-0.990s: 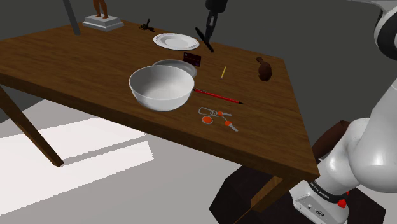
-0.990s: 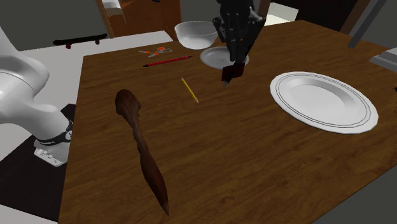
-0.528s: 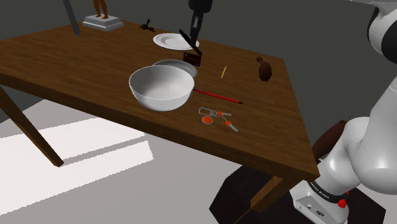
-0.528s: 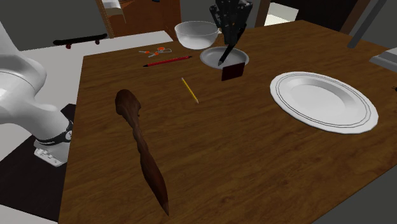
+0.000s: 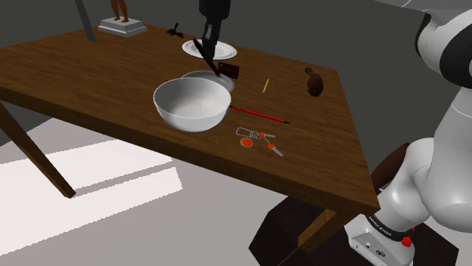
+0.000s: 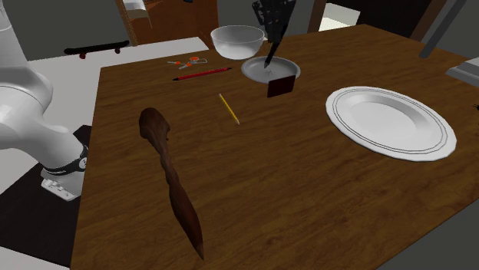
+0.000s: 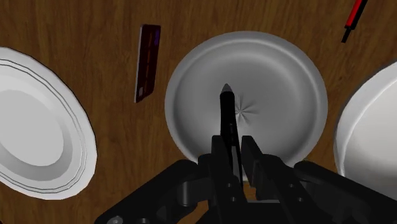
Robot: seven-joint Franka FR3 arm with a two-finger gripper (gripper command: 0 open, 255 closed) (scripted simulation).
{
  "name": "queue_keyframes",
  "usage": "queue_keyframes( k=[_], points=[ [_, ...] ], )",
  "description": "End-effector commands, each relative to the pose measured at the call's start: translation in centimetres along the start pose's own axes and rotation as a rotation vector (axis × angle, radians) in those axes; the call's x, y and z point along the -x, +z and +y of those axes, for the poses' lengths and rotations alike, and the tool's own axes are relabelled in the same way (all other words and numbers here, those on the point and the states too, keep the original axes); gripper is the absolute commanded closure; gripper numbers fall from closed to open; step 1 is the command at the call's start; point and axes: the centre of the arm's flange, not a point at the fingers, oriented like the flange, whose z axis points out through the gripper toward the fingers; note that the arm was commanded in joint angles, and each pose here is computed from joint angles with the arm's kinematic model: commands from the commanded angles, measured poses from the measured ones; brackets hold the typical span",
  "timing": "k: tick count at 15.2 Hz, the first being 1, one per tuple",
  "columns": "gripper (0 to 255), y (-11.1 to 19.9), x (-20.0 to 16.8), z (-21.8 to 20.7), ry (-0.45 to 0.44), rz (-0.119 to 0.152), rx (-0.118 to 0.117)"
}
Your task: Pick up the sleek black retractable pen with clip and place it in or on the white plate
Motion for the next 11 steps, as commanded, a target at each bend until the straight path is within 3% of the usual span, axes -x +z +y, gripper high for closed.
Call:
queue_keyframes(
  k=[1,11],
  points=[
    [255,0.8,-0.1,-0.7,0.001,0.000,0.000],
    [255,6.0,0.3,-1.7,0.001,0.000,0.000]
  ],
)
